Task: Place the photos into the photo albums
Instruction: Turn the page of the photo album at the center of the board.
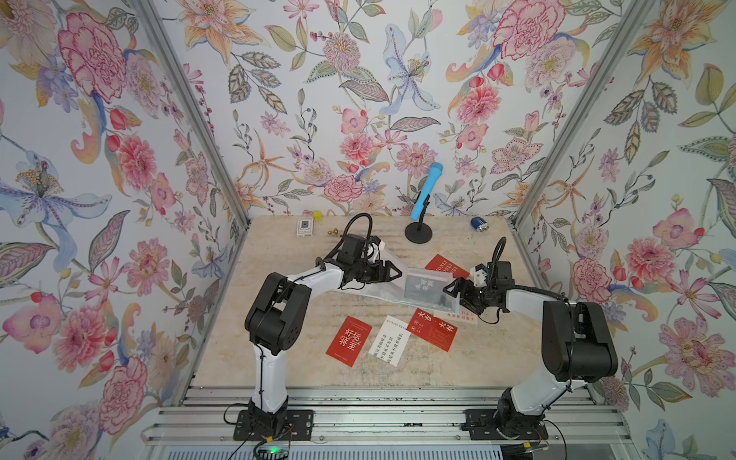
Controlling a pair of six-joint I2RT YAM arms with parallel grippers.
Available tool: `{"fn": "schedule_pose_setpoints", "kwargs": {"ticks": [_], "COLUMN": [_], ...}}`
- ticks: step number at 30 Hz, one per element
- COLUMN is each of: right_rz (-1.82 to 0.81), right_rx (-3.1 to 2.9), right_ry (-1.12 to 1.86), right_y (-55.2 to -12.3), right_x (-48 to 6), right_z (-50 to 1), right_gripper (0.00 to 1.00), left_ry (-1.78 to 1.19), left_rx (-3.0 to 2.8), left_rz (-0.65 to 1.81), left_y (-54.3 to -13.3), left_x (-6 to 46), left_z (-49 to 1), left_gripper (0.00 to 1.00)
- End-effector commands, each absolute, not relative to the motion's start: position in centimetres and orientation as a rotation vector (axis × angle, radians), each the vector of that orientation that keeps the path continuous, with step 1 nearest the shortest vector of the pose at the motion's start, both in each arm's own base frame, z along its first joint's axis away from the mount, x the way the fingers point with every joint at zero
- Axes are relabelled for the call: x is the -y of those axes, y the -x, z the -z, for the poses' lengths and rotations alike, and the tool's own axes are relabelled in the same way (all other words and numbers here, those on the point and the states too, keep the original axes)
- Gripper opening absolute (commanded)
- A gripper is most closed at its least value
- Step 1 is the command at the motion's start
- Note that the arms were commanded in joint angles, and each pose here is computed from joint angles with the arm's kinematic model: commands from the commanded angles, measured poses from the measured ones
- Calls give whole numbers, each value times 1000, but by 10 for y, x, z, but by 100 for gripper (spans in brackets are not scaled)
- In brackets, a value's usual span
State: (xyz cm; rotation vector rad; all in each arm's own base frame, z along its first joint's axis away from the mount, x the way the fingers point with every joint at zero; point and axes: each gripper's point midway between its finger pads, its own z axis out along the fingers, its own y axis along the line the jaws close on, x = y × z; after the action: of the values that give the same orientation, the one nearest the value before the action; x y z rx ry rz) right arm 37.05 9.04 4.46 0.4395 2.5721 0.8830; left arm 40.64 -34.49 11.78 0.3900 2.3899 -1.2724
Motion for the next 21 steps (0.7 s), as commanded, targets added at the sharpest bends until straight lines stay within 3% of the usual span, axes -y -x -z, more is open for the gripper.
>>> {"fn": "schedule_pose_setpoints", "kwargs": {"ticks": [1,7,16,21], "right_rz": [-929,-929,-873,-866], "right_rx": [-2607,-2501,-2414,-2378], "right_ry": [-490,-539,-534,-512], "right_y": [-354,-355,-355,-356], "right_x": [-90,-67,-48,-48], "right_z": [-43,-77,-124,-149], "right_gripper": [89,89,89,89], "left_ry": [-444,-489,-482,-436], "left_rx": [-2360,-2361,-2415,-2382], "left_rz": [1339,1358,1312,1337], "left_y": [-399,-396,-396,-404], "left_x": [369,390,382,381], "left_z": [-132,-128,-100,-108], "left_gripper": [77,77,77,77]}}
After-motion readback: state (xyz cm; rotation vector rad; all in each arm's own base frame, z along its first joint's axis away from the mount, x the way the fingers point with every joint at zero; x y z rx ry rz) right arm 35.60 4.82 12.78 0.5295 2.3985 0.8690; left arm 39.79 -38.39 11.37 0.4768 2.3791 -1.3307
